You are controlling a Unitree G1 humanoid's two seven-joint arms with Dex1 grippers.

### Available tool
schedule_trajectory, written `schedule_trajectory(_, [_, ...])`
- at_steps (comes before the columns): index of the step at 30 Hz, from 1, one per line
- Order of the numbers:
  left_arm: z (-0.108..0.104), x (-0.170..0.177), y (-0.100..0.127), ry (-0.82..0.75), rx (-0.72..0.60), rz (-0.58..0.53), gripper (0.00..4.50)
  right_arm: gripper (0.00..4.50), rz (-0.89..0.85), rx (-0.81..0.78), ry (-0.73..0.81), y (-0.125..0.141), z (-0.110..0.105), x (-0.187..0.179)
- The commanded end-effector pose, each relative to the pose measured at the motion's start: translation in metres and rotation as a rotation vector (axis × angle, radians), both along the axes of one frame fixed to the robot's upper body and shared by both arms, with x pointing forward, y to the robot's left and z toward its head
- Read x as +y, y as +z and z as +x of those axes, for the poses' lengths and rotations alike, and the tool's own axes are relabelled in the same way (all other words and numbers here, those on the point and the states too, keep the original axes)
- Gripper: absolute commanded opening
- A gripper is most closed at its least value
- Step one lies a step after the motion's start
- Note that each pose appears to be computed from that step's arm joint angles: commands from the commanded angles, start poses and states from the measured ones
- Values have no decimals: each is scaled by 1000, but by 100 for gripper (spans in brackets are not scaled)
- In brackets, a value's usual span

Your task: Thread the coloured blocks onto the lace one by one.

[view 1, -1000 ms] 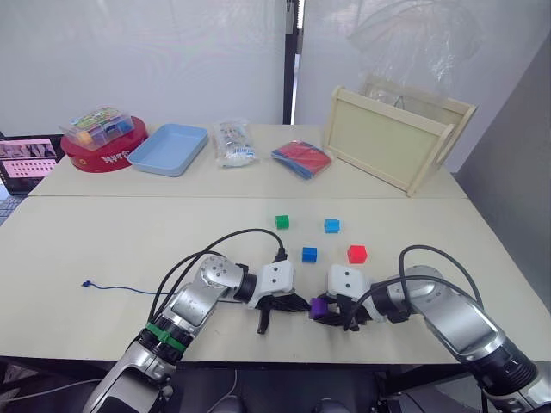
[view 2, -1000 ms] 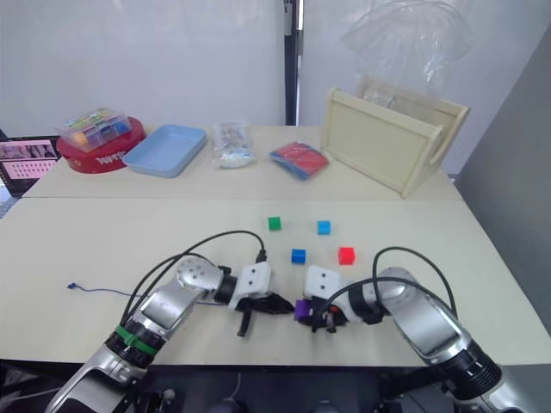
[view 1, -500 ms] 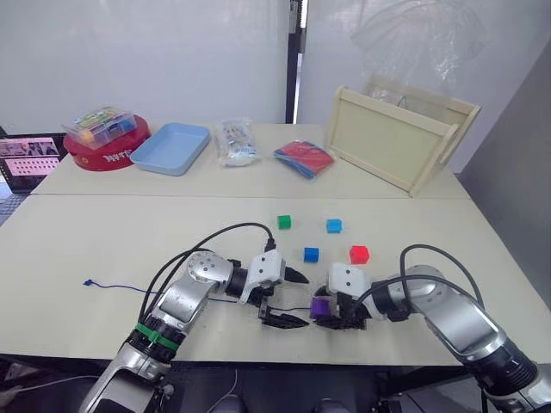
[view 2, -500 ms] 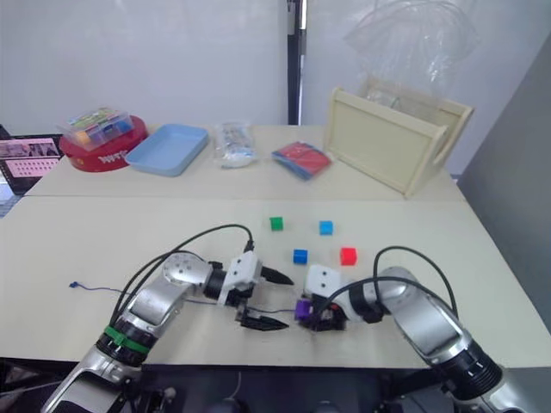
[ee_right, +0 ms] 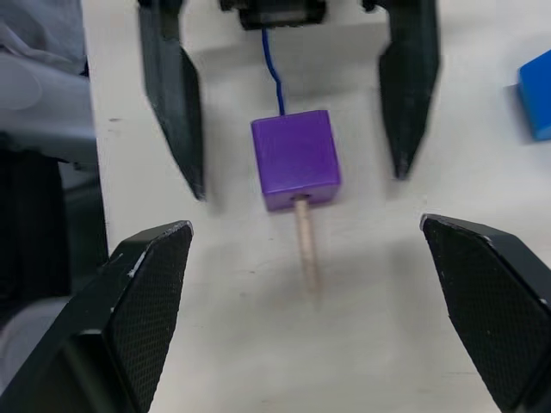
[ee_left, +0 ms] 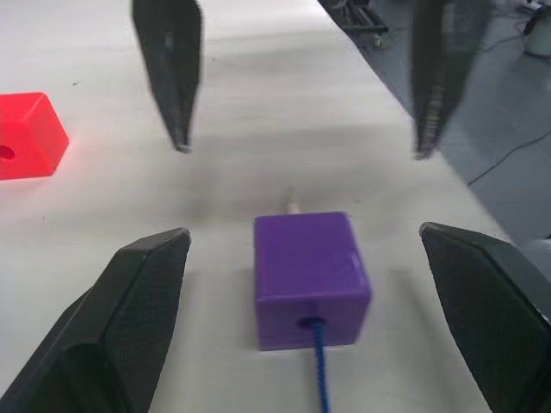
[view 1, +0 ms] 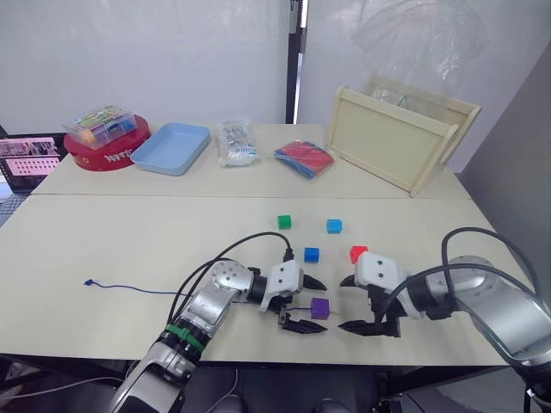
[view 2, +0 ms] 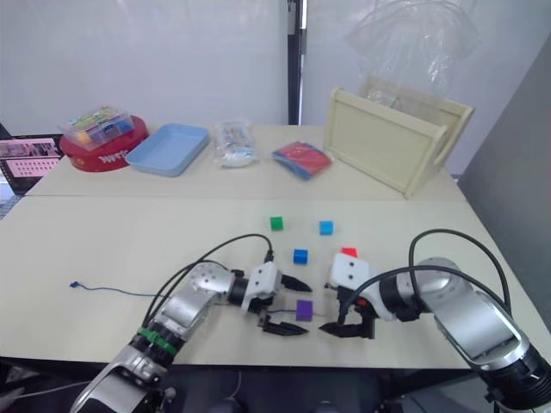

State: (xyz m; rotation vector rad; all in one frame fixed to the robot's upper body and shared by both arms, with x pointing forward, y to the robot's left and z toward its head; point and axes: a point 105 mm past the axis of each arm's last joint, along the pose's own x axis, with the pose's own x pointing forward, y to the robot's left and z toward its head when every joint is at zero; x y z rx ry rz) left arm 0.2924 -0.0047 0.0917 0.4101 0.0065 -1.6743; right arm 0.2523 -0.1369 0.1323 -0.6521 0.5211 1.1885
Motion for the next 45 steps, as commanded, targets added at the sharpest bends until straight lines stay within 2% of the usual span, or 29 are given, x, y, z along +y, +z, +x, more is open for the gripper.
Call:
schedule_trajectory(1, [2,-6,4,-7,-37,0,397,450,-18,-50,-22,3,3,-3])
schedule_trajectory(10, [3,0,-1,-10,-50,30,121,450,-40,-101,-47,-18,16,-2])
schedule_trajectory(13, [2,3,-1,-12,-49,32,122,450,-43,-99,-47,-27,19,-1])
schedule_trajectory(16, [1,2,-1,-15,-48,30,122,373,-25,-92,-50,-33,20,2])
schedule_trajectory(23, [3,3,2,0,-52,23,122,133,53,-40,-76,-41,18,7])
schedule_trajectory(27, [3,7,2,14,-51,27,122,1,43,-22,-76,-45,16,5])
schedule_trajectory(30, [5,20,2,44,-50,42,122,0,42,-8,-84,-46,17,1])
schedule_trajectory(33, [11,53,5,131,-64,75,122,0,35,-17,-85,-45,22,-2])
schedule_trajectory(36, [11,115,4,253,-56,148,122,0,56,-60,-47,-34,33,7])
schedule_trajectory(40, [14,215,9,497,-67,295,122,0,63,-92,21,-24,42,22])
schedule_trajectory(43, [2,302,21,684,-69,436,122,0,78,-108,70,-18,46,34])
schedule_trajectory(45, [-9,340,29,773,-64,504,122,0,84,-113,95,-15,48,40])
